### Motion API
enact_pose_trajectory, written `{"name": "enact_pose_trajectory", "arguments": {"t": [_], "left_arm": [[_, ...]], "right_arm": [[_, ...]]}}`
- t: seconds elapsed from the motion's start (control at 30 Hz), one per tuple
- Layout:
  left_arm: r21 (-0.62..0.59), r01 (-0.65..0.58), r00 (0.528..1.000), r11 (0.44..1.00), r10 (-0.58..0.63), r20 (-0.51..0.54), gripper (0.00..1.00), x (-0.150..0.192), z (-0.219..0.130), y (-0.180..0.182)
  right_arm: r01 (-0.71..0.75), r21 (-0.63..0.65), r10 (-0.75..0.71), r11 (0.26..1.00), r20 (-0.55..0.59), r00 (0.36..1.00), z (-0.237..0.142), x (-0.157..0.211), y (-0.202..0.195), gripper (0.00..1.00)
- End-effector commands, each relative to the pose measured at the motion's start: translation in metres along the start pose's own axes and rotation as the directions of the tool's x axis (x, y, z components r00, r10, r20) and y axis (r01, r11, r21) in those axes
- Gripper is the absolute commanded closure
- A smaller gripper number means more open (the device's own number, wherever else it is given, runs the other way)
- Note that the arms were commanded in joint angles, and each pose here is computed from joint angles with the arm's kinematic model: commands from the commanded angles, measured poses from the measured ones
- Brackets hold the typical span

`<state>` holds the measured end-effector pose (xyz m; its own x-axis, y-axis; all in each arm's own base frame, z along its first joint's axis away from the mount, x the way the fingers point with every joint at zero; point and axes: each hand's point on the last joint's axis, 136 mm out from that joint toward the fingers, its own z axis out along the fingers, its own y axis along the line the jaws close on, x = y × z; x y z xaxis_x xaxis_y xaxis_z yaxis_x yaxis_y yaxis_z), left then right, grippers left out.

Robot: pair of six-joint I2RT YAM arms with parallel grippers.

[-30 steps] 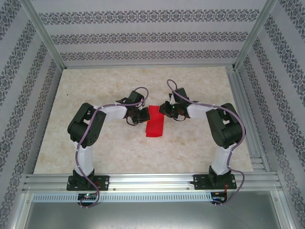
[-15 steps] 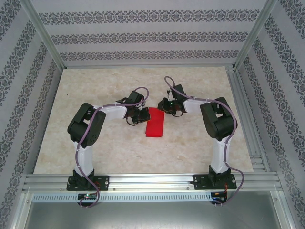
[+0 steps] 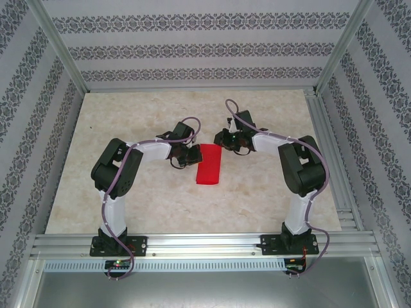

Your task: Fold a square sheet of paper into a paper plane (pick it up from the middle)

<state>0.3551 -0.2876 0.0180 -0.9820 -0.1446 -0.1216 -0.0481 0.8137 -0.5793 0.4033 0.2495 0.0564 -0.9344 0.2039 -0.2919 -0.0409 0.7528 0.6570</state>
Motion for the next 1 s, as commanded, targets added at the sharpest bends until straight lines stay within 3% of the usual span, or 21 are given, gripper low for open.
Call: {"name": "enact_pose_trajectory", "arguments": {"t": [0.0,0.23,0.4,0.53,0.7,0.97], "left_arm": [[-0.186,0.035,0.994,0.982,-0.053,-0.092,0.95,0.032,0.017,0.050],[-0.183,0.035,0.995,0.982,-0.051,-0.085,0.95,0.031,0.015,0.047],[-0.179,0.029,0.996,0.983,-0.044,-0.077,0.95,0.029,0.013,0.043],[-0.162,0.018,0.997,0.987,-0.029,-0.066,0.95,0.024,0.008,0.035],[-0.067,-0.020,1.000,0.998,0.019,-0.015,0.91,0.010,-0.014,0.001],[0.020,-0.060,0.998,0.998,0.060,0.014,0.84,0.003,-0.027,-0.025]], "right_arm": [[0.001,-0.017,-0.002,1.000,-0.068,0.998,0.004,0.034,0.003,0.79],[-0.081,-0.006,0.079,0.997,-0.167,0.983,0.002,0.086,0.000,0.80],[-0.123,0.025,0.126,0.992,-0.198,0.972,0.009,0.103,-0.012,0.82],[-0.119,0.041,0.125,0.992,-0.196,0.973,0.013,0.101,-0.019,0.83],[-0.053,0.034,0.058,0.998,-0.198,0.979,0.015,0.093,-0.017,0.83],[0.067,-0.119,-0.096,0.991,-0.257,0.962,0.026,0.079,0.005,0.82]]}}
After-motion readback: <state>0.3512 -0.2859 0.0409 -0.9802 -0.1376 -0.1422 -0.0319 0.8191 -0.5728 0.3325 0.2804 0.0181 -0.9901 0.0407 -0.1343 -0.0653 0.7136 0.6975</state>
